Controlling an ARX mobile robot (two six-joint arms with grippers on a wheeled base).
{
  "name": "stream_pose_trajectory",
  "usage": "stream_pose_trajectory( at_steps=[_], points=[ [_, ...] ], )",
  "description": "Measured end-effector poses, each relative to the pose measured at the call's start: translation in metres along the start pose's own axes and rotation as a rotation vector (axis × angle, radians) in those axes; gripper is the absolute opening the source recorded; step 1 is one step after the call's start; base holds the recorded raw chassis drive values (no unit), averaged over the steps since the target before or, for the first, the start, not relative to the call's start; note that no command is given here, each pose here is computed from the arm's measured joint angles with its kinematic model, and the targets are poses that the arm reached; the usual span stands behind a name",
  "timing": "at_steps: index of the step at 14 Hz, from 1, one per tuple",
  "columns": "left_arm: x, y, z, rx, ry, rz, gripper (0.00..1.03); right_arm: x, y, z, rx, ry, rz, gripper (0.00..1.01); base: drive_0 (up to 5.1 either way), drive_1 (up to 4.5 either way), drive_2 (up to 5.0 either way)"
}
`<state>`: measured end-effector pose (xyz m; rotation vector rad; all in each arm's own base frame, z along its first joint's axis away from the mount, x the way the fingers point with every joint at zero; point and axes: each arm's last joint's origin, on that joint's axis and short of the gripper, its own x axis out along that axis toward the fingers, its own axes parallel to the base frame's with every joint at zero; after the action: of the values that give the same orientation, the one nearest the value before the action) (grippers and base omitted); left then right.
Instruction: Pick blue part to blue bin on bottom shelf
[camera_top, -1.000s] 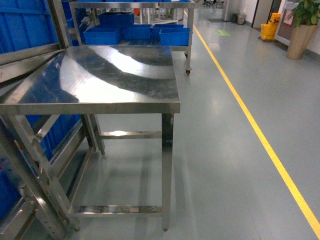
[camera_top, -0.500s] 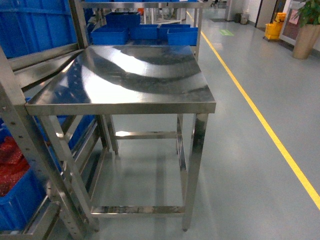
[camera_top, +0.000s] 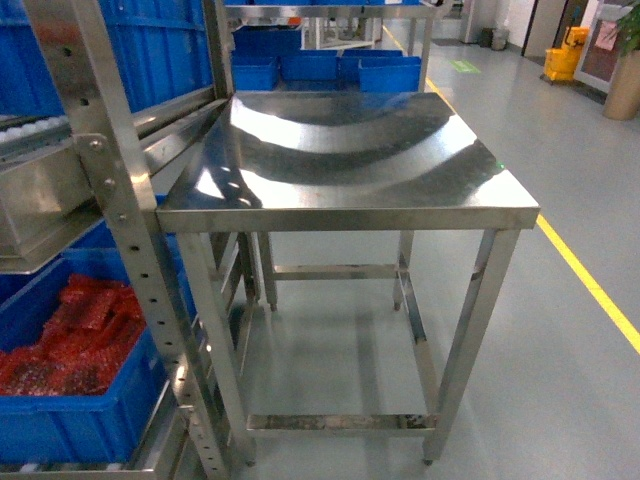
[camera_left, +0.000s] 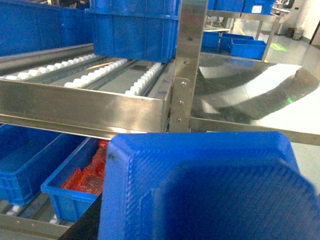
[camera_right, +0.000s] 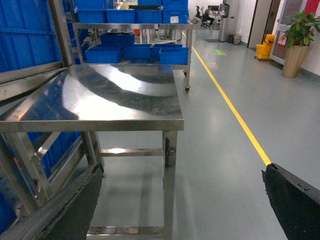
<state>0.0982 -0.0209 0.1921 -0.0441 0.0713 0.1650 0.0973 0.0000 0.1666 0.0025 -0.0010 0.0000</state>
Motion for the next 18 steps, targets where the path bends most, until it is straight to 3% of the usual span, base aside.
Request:
stream_pose_trajectory(
  at_steps=[18],
  points=[
    [-0.0001, 0.0000, 0.0002, -0.001, -0.002, -0.001, 0.43, 0.0000, 0.0000, 0.0000, 0.000, 0.000, -0.001, 0.98, -5.0, 2.43, 2.4]
  ],
)
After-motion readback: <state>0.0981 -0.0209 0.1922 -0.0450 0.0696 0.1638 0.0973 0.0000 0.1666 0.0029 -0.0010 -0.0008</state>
